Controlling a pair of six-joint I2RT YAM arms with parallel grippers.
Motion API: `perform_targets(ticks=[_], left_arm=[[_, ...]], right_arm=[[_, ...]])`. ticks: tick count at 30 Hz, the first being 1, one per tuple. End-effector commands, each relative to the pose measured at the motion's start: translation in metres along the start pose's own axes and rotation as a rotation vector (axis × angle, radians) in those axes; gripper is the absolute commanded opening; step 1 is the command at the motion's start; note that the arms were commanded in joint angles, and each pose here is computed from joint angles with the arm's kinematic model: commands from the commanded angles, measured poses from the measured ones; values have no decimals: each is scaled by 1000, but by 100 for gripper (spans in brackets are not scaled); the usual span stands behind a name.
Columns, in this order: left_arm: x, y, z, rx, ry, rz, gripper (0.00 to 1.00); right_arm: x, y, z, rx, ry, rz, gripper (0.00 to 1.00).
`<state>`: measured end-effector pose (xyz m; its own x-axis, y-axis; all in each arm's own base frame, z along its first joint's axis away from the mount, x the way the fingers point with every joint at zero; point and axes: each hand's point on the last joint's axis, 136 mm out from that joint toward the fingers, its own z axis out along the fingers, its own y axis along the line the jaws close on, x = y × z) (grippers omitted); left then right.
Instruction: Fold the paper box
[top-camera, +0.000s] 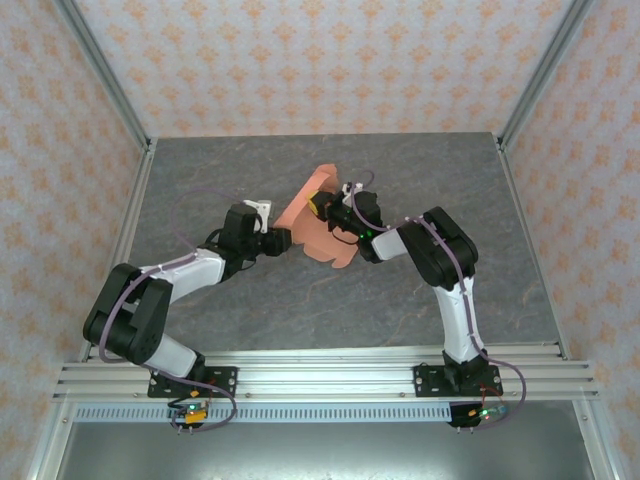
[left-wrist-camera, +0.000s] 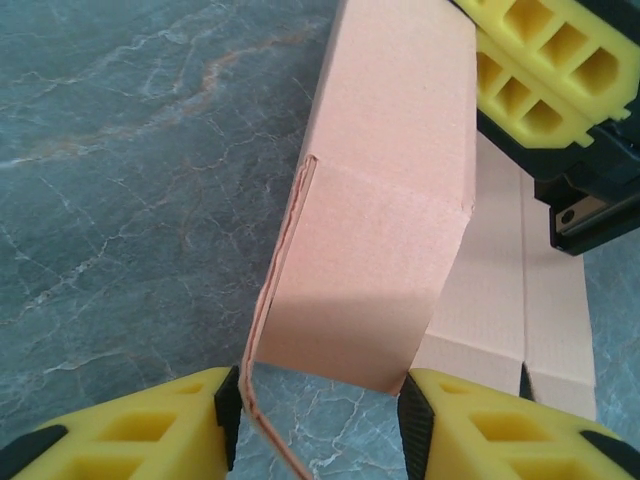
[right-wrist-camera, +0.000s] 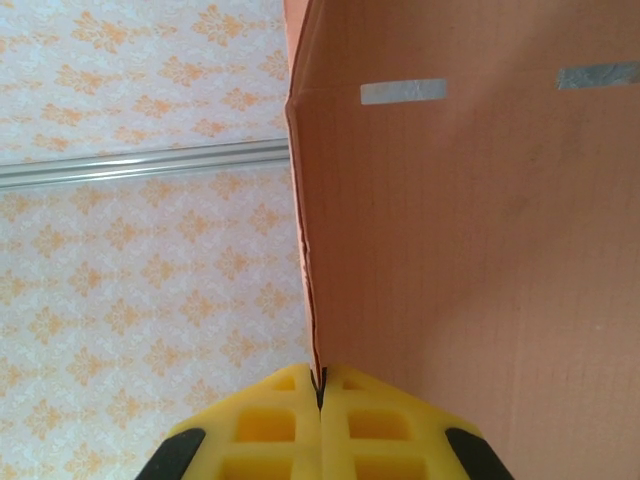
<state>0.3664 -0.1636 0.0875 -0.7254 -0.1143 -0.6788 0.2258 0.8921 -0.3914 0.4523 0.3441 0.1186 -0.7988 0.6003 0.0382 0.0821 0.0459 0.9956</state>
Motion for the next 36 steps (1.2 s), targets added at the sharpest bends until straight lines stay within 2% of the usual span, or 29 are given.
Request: perform_targets(ticks=[1, 3, 7, 9, 11, 15, 16, 18, 21, 25, 30, 36], left_arm=[[-9, -3, -6, -28, -34, -12, 45], [-10, -10, -7, -9, -42, -16, 46], [-11, -18, -19, 32, -89, -51, 63], [-11, -15, -29, 19, -121, -78, 68], [-9, 0, -42, -58, -156, -121, 75], [-3, 40, -68, -254, -256, -211, 99], [0, 50, -74, -300, -275, -230, 100], [-1, 63, -84, -360, -300, -268, 99], [-2, 81, -91, -434, -315, -312, 90], [-6, 96, -80, -498, -263, -320, 77], [-9, 79, -37, -382, -163, -279, 65], [-11, 45, -11, -249, -149, -243, 61]], right_arm=[[-5, -4, 0, 1, -33, 4, 0], [-5, -3, -1, -2, -35, 3, 0], [-6, -1, -2, -8, -41, 4, 0], [-6, 0, -2, -11, -42, 6, 0], [-5, 1, -1, -15, -40, 8, 0], [-5, 2, -2, -22, -41, 12, 0], [-5, 3, -2, -25, -38, 14, 0], [-5, 5, -2, -30, -39, 16, 0], [-4, 6, -3, -32, -36, 18, 0], [-3, 10, -5, -37, -36, 19, 0], [-2, 10, -5, -35, -34, 19, 0], [0, 7, -5, -28, -36, 20, 0]])
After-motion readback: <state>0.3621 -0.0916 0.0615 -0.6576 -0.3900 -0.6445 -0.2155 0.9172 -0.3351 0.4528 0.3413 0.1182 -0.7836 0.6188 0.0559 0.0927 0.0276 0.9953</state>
